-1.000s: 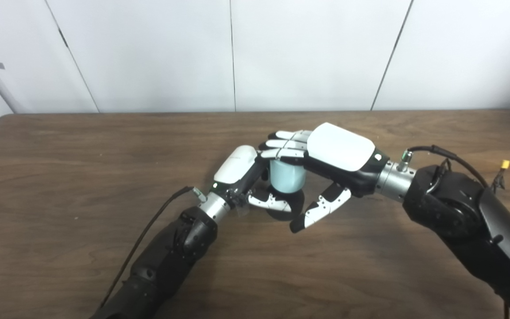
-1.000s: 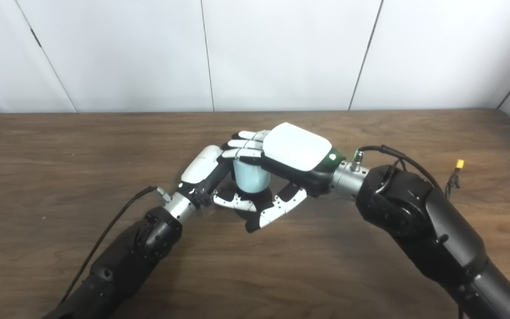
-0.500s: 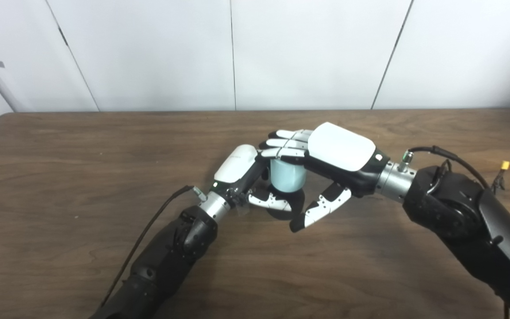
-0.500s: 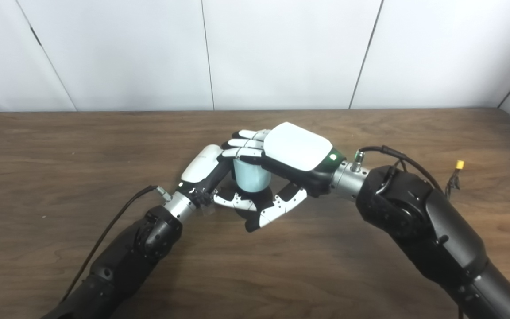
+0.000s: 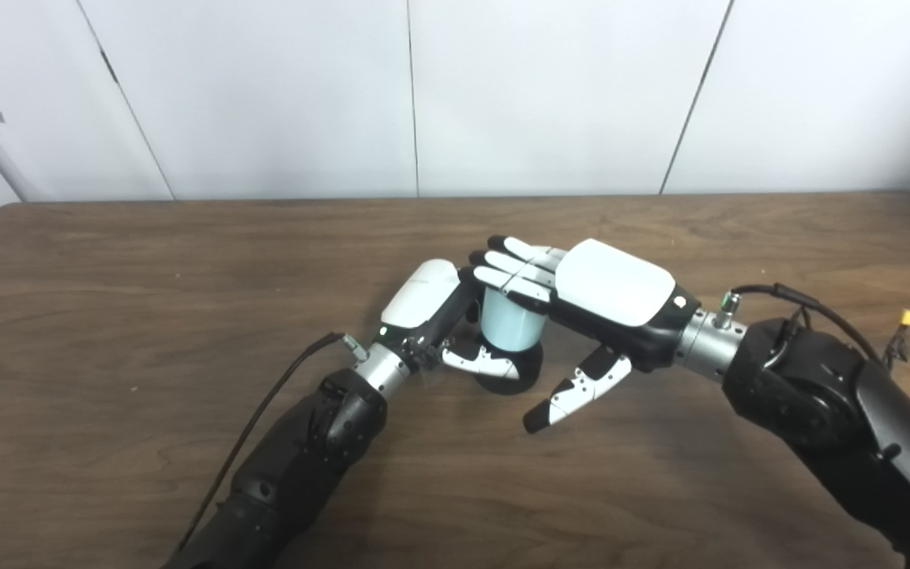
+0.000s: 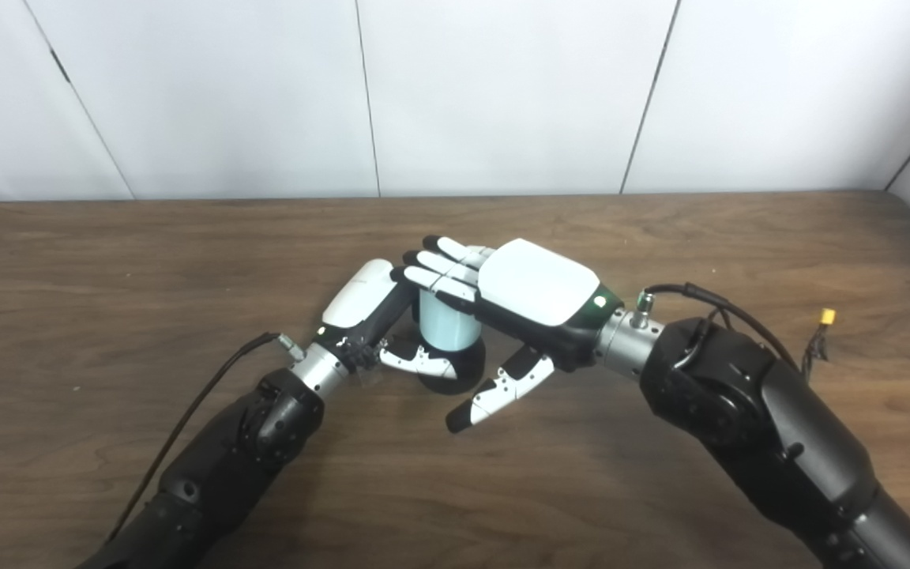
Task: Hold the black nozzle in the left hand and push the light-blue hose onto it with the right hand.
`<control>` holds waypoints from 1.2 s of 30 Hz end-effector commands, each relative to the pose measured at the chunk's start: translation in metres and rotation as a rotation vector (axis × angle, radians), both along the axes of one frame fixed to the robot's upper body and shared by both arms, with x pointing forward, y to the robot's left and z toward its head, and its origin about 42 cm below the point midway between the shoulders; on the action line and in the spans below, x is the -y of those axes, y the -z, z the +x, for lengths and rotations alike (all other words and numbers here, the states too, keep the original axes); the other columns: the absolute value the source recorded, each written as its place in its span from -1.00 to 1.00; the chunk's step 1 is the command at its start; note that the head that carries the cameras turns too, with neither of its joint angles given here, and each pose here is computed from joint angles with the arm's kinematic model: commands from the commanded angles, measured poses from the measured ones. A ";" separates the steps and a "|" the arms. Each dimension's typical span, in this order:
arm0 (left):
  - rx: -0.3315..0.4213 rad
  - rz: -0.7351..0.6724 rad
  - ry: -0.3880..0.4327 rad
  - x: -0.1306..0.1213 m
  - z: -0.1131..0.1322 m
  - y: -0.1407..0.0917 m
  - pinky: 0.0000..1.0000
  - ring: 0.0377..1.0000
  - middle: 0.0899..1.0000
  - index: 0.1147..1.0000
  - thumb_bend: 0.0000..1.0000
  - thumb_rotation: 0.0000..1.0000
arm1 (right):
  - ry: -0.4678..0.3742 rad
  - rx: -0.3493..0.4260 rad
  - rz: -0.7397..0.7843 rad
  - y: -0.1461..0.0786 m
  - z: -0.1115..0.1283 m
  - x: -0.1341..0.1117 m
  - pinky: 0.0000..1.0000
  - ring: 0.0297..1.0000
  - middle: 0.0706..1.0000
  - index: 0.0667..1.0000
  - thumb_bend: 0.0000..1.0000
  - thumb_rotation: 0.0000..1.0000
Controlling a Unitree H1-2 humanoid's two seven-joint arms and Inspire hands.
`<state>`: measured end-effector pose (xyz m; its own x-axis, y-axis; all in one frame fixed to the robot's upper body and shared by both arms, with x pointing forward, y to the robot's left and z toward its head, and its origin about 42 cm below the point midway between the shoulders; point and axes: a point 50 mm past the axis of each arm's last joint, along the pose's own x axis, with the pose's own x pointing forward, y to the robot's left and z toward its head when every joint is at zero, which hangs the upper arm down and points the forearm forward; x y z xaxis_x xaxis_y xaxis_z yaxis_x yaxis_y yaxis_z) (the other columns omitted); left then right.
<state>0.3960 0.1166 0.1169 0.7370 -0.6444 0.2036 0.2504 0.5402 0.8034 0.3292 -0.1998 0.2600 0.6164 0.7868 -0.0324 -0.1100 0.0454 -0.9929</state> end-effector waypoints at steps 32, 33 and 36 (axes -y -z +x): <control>-0.200 0.112 -0.070 -0.023 -0.031 0.065 -0.31 -0.25 -0.14 -0.13 0.01 -1.00 | 0.386 -0.329 1.200 -0.028 0.040 0.051 0.69 0.92 1.00 1.00 0.29 -0.08; -0.203 0.115 -0.071 -0.024 -0.031 0.065 -0.31 -0.25 -0.14 -0.13 0.00 -1.00 | 0.399 -0.343 1.220 -0.021 0.040 0.054 0.67 0.91 1.00 1.00 0.23 -0.17; -0.205 0.124 -0.072 -0.025 -0.032 0.065 -0.31 -0.25 -0.16 -0.12 0.00 -1.00 | 0.449 -0.357 1.222 0.001 0.040 0.063 0.56 0.81 1.00 1.00 0.12 -0.40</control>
<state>0.3985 0.1140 0.1165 0.7517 -0.6293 0.1971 0.2485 0.5471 0.7993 0.3674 -0.2552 0.2510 0.9454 0.1865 0.2672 -0.1325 0.9691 -0.2079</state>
